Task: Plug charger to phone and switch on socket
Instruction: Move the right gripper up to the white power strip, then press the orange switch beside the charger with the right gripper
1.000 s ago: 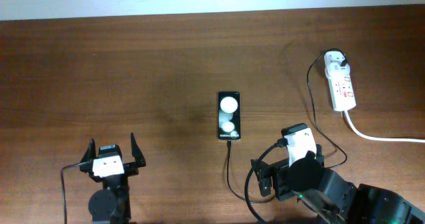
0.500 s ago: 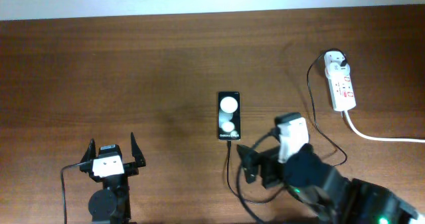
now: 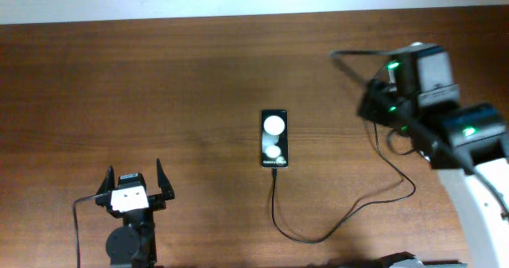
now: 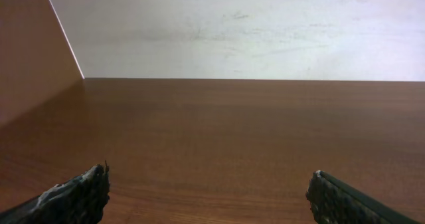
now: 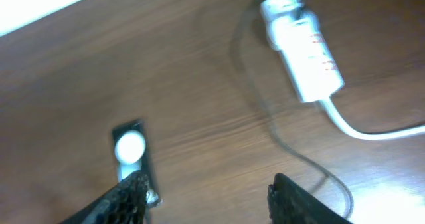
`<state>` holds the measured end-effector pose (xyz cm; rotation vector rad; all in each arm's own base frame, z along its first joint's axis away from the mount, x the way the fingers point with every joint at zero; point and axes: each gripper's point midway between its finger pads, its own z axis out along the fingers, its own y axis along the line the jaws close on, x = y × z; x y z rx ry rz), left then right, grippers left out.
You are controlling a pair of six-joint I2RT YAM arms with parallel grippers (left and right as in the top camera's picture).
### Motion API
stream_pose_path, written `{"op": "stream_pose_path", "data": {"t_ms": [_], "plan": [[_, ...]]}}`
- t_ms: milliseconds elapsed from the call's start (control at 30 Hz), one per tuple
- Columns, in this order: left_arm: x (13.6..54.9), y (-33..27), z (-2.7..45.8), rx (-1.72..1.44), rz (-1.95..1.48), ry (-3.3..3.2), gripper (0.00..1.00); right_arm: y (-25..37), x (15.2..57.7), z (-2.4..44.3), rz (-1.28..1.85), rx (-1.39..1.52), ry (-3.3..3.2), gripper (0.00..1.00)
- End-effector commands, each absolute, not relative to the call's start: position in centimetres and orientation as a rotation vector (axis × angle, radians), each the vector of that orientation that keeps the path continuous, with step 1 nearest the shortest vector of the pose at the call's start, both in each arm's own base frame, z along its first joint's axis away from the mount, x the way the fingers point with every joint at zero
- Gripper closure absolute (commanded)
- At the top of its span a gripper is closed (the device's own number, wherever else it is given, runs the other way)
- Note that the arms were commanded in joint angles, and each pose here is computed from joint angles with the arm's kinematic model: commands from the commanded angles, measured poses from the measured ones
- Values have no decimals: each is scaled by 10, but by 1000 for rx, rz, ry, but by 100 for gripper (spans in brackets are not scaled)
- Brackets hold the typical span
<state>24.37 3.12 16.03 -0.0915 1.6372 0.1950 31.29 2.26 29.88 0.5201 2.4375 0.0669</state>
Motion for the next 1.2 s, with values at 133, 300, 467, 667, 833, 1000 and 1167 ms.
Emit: {"op": "stream_pose_path", "data": {"t_ms": [133,300,467,667,833,1000,1167], "plan": [[244,32,159,-100,188,1638,1,-83,348,271,161,973,2400,90],[244,32,159,-100,188,1638,1,-139,392,213,190,1185,2471,96],[244,32,159,-100,188,1638,1,-154,424,123,249,1284,2589,96],[244,32,159,-101,189,1638,1,-168,446,80,234,1293,2584,96],[244,32,159,-101,189,1638,1,-183,452,68,232,1354,2533,96],[244,32,159,-101,189,1638,1,-182,456,51,246,1384,2536,96],[244,32,159,-101,189,1638,1,-183,460,51,246,1373,2525,96]]}}
